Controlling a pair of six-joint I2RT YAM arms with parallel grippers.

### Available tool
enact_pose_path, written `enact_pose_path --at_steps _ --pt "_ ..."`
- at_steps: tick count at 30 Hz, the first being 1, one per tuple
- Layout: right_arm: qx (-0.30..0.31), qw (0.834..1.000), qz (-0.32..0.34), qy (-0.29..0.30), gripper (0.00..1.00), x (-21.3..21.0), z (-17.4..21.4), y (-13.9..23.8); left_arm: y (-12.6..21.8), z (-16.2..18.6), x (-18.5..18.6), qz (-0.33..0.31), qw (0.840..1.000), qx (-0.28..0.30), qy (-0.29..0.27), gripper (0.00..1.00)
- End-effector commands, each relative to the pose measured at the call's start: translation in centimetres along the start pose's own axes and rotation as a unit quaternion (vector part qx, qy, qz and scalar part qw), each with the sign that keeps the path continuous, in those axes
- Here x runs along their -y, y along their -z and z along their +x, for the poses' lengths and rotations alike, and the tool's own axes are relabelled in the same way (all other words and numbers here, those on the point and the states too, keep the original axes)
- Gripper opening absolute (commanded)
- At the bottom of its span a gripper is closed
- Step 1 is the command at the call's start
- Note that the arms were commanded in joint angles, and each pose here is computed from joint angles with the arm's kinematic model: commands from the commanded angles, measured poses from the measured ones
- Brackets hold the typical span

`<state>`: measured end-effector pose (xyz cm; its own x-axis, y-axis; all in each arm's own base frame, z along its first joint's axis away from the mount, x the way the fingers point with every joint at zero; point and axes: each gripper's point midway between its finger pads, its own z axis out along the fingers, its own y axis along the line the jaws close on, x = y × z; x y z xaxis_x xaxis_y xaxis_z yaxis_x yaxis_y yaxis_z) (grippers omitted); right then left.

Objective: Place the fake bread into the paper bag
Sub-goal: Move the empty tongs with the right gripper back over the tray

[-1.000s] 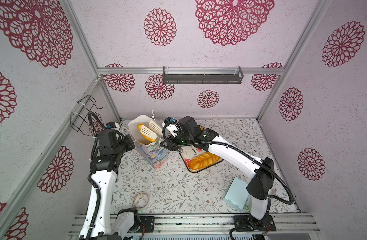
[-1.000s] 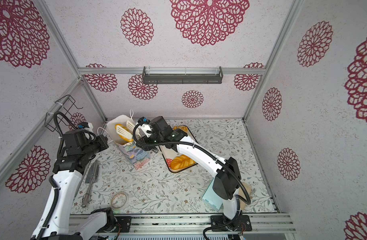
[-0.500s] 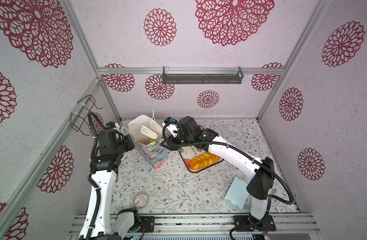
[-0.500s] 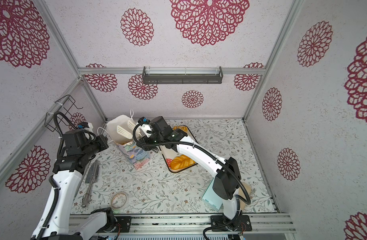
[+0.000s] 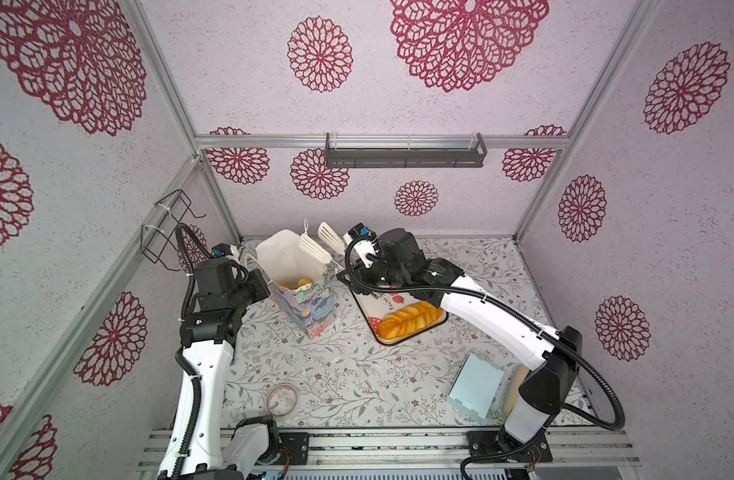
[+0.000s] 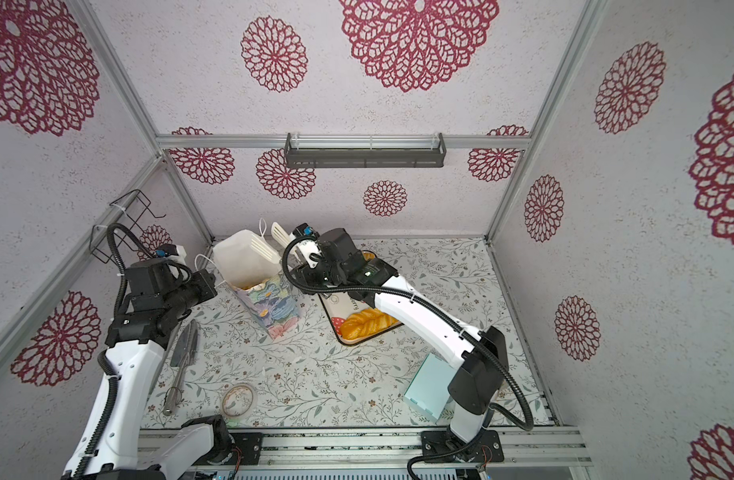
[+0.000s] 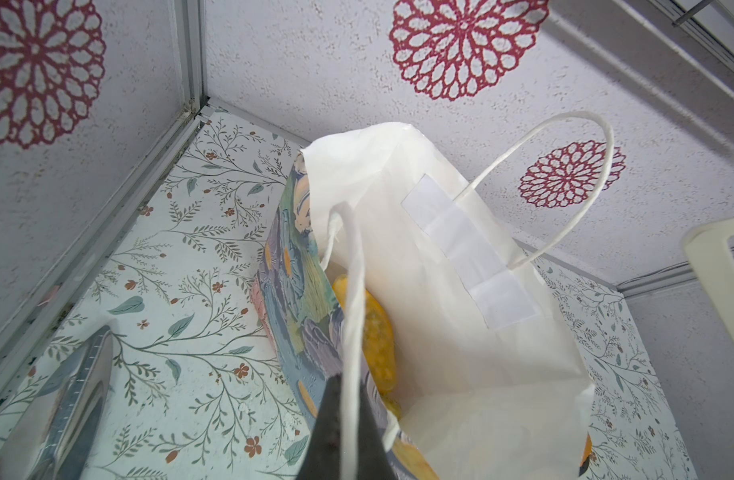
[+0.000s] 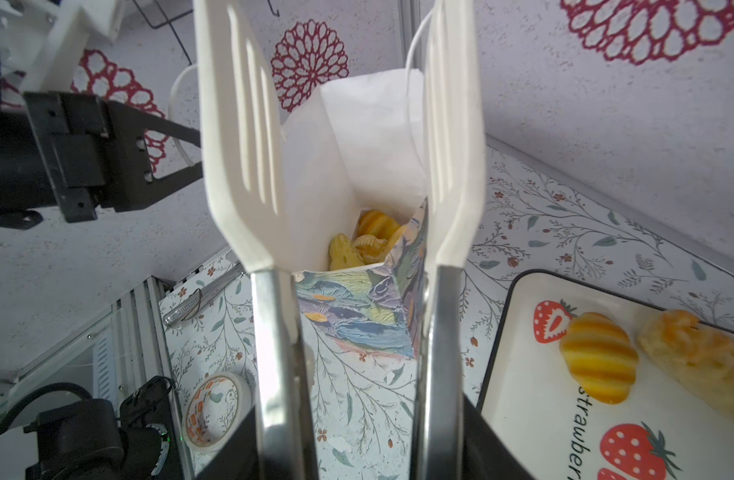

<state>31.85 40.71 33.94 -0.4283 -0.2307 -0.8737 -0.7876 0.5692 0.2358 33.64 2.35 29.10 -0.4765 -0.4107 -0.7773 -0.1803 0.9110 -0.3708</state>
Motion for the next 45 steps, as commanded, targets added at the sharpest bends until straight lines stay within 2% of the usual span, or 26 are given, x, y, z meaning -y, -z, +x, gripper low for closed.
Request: enact_pose_path --at_steps 1,10,17,23,39,45 --pt "0.086 0.996 0.027 -0.026 0.54 1.9 -4.5 3.5 0.1 -0.1 -0.2 0.001 1.000 0.005 0.004 0.00" --pt "0.080 0.989 0.070 -0.101 0.54 7.7 -2.8 4.3 0.0 0.0 -0.2 0.001 1.000 0.004 0.004 0.00" --pt "0.043 0.977 0.121 -0.169 0.54 13.5 0.6 3.8 0.0 0.0 -0.3 -0.001 1.000 0.004 0.004 0.00" --pt "0.004 0.968 0.125 -0.219 0.54 16.2 3.5 2.2 -0.1 0.0 -0.3 -0.002 1.000 0.003 0.004 0.00" --pt "-0.076 0.953 0.153 -0.251 0.55 19.1 9.5 -1.0 -0.3 0.1 -0.5 -0.005 1.000 0.000 0.005 0.00" --pt "-0.095 0.949 0.156 -0.255 0.59 19.5 11.1 -1.7 -0.3 0.1 -0.5 -0.006 1.000 0.000 0.005 0.00"
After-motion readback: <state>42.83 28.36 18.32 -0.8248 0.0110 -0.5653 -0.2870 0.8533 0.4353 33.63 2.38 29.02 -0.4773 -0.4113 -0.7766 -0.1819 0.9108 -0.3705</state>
